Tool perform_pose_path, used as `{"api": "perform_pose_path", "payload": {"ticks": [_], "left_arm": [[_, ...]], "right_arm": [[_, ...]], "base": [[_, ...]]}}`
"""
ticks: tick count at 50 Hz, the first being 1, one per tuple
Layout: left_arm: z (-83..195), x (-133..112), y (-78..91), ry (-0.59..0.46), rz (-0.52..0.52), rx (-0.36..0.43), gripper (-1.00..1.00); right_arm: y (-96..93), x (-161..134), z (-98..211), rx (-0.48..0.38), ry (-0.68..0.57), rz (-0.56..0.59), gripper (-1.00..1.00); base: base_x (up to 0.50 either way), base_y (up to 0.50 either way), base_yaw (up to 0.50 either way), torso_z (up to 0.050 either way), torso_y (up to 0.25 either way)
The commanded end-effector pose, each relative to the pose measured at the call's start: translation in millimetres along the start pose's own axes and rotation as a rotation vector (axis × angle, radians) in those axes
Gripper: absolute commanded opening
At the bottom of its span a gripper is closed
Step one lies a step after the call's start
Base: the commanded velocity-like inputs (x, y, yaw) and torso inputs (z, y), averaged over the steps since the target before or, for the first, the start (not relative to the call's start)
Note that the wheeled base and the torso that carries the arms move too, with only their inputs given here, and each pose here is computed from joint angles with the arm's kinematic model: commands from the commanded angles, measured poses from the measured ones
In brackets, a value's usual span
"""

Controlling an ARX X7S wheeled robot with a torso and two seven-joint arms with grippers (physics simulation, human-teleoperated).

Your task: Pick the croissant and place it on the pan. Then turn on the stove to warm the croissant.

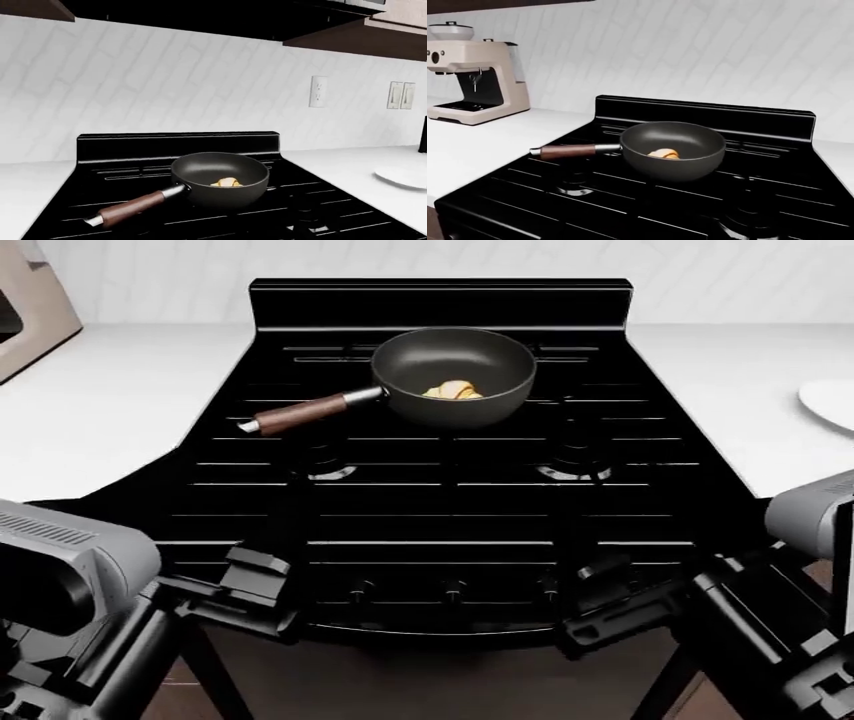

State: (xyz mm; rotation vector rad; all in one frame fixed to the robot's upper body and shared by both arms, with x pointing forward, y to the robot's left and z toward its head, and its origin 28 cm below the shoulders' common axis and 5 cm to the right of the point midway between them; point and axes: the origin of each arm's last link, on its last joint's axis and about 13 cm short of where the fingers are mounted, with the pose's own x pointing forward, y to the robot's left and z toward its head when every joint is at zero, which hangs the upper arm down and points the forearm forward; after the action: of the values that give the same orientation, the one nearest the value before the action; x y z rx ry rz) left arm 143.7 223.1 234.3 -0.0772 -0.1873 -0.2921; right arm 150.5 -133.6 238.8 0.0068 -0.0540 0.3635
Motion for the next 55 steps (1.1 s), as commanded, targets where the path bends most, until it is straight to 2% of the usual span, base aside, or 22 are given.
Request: {"api": "perform_pose_path", "payload": {"ticks": [1, 12, 23, 30, 55], "left_arm": [[-5, -5, 2.2, -0.059, 0.042, -0.004, 1.0], [-6, -12, 2.4, -0.08, 0.078, 0.041, 1.0], [-7, -14, 0.7, -0.089, 0.071, 0.054, 1.0], [-6, -16, 0.9, -0.101, 0.063, 0.058, 1.0], [-3, -15, 1.9, -0.118, 0.071, 0.045, 1.0]], "right_arm": [[7.5, -16, -9, -0.005, -0.013, -0.032, 1.0], [11.3, -24, -26, 0.041, -0.003, -0.078, 1.0], [17.3, -29, -31, -0.007, 0.031, -0.155, 1.0], [18.0, -31, -30, 0.013, 0.075, -0.177, 1.0], [21.4, -29, -34, 0.037, 0.099, -0.178, 1.0]], "base": [[0.0, 0.0, 0.0, 0.0, 0.0], [0.0, 0.0, 0.0, -0.035, 0.0], [0.0, 0.0, 0.0, -0.05, 0.0], [0.0, 0.0, 0.0, -0.05, 0.0], [0.0, 0.0, 0.0, -0.05, 0.0]]}}
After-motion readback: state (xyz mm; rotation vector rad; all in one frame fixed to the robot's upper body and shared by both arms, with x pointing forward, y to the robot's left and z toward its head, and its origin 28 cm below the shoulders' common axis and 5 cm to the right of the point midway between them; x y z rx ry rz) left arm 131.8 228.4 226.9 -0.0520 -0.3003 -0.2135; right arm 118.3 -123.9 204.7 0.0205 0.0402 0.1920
